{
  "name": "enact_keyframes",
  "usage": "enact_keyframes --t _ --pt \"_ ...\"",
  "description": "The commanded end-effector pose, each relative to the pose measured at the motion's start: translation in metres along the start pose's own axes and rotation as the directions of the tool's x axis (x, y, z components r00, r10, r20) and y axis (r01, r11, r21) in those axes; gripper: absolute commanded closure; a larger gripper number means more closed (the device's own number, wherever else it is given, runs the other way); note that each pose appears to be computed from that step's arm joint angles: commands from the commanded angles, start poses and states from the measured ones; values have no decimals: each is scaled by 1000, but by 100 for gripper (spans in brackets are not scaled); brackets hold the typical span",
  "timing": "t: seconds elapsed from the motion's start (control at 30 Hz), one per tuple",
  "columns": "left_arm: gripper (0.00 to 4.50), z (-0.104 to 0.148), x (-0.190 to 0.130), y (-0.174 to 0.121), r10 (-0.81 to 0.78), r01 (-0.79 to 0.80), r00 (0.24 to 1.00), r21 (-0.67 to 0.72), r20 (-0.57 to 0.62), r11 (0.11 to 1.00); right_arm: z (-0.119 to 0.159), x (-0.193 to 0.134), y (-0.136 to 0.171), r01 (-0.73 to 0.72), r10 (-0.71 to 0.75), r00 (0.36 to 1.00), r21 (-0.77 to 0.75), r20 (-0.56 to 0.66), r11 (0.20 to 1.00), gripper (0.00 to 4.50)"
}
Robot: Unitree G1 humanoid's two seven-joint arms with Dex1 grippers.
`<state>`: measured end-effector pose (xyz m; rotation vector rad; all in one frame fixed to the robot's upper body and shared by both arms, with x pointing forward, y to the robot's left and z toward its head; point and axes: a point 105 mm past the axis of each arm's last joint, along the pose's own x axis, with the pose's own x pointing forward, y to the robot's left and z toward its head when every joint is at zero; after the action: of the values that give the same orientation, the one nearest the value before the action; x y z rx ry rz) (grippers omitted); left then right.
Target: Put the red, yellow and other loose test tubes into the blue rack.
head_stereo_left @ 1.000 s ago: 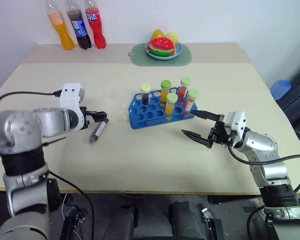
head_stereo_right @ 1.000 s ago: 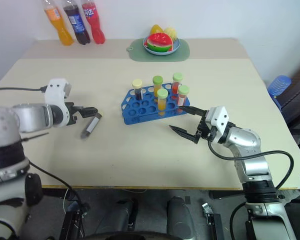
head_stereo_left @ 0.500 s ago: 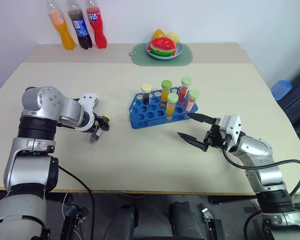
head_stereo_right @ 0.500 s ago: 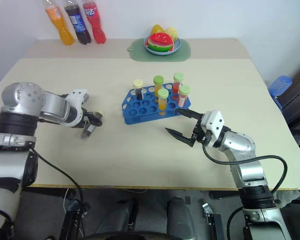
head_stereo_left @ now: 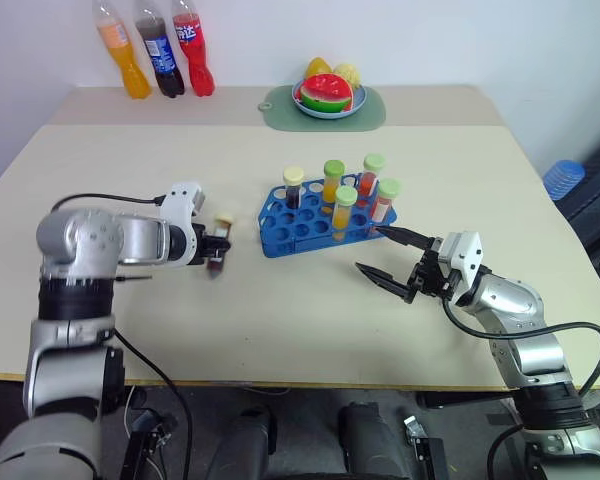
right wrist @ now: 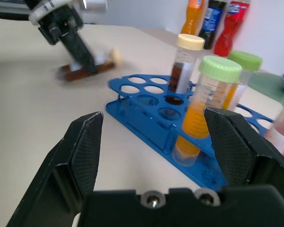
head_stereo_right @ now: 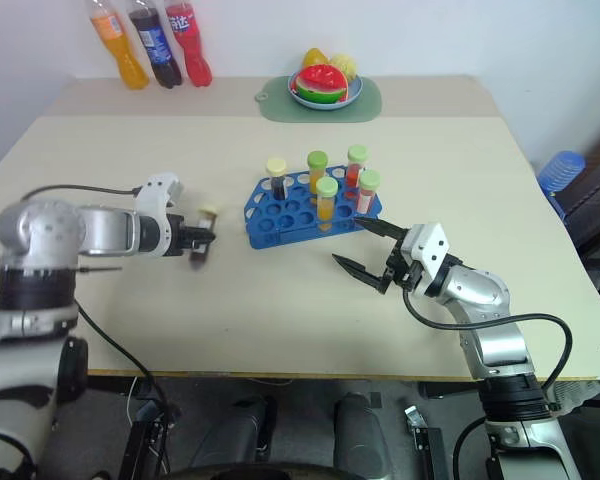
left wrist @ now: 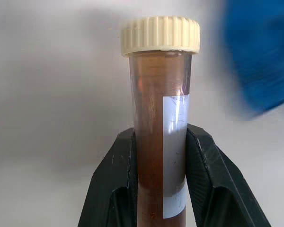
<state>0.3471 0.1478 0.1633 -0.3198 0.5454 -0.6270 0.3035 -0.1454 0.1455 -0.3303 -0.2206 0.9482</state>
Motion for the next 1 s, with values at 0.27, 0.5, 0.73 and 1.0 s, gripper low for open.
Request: enact_keyframes --t 0.27,0.5,0.73,1.0 --pt "370 55 -18 -62 -422 76 794 618 438 782 4 -9 -1 96 -95 995 -30 16 995 75" --pt "370 43 10 -63 -537 119 694 659 479 743 2 -18 3 158 -158 987 -32 0 987 75" --pt "370 39 27 -35 -569 266 647 548 508 793 2 -21 10 201 -202 979 -24 1 979 75" --pt "370 25 45 -26 -601 332 664 545 444 770 -7 -36 19 245 -245 968 -14 -48 970 75"
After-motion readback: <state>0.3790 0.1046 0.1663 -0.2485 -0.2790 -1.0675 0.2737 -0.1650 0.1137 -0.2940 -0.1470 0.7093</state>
